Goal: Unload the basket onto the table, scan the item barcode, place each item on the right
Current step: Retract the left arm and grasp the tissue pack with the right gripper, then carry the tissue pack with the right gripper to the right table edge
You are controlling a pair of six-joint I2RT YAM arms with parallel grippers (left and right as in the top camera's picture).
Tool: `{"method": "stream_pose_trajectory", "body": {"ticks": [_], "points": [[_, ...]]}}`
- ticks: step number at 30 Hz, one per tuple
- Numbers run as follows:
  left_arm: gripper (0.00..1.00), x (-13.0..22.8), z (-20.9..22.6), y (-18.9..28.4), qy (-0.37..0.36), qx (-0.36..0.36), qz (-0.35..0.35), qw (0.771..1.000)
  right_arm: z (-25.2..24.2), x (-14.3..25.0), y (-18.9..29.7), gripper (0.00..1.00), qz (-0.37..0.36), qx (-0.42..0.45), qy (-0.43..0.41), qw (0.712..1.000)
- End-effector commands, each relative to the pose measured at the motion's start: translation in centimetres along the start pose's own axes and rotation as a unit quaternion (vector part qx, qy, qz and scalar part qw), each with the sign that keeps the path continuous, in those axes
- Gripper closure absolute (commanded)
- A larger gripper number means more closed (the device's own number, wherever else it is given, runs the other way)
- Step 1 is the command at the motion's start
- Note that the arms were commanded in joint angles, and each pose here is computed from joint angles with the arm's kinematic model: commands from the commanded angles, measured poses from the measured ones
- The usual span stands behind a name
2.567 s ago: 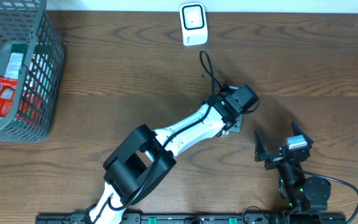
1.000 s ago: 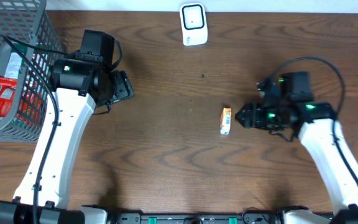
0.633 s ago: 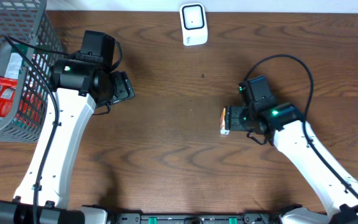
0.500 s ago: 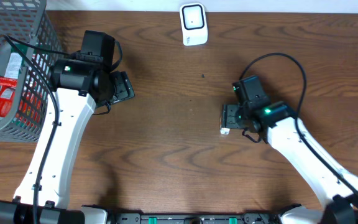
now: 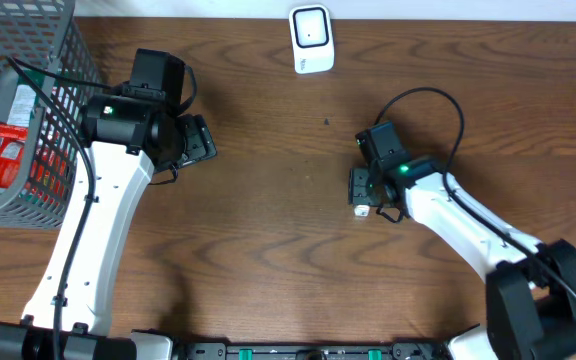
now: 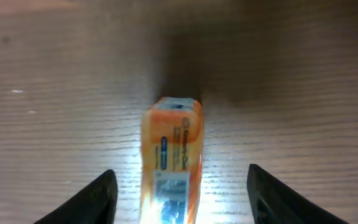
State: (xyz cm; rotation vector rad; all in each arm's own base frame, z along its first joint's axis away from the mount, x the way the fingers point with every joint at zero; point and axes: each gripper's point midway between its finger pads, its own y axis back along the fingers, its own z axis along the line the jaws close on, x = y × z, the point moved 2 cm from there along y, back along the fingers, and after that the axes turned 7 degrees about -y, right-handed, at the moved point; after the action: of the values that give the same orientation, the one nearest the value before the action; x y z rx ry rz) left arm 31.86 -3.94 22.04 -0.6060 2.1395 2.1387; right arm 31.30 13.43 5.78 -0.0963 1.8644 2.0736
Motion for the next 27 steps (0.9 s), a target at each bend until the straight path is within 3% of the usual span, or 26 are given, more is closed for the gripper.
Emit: {"method": "stream_pose_trajectory", "body": {"ticks": [1, 5, 10, 16, 22, 27], "points": [[0.16, 0.1, 0.3, 0.1, -0.002, -0.007, -0.002, 1.000, 0.4, 0.4, -1.0, 0.44, 0.008, 0.009, -0.002, 1.000], [0.16, 0.1, 0.3, 0.1, -0.002, -0.007, -0.002, 1.000, 0.7, 0.4, -0.9, 0.64, 0.006, 0.006, 0.003, 1.000], [0.16, 0.1, 0.3, 0.1, -0.002, -0.007, -0.002, 1.000, 0.6, 0.4, -0.9, 0.68, 0.004, 0.009, 0.005, 1.000], [0.16, 0.1, 0.3, 0.1, -0.002, -0.007, -0.002, 1.000, 0.8, -0.3, -0.6, 0.87, -0.007, 0.003, 0.032, 0.999], [0.16, 0.1, 0.3, 0.1, -0.002, -0.007, -0.002, 1.000, -0.8, -2.2, 0.8, 0.90, -0.029, 0.009, 0.025, 0.999], [0.16, 0.1, 0.3, 0.1, -0.002, -0.007, -0.002, 1.000, -6.8, -4.9, 3.2, 0.91, -0.072, 0.084, -0.034, 0.993]]}}
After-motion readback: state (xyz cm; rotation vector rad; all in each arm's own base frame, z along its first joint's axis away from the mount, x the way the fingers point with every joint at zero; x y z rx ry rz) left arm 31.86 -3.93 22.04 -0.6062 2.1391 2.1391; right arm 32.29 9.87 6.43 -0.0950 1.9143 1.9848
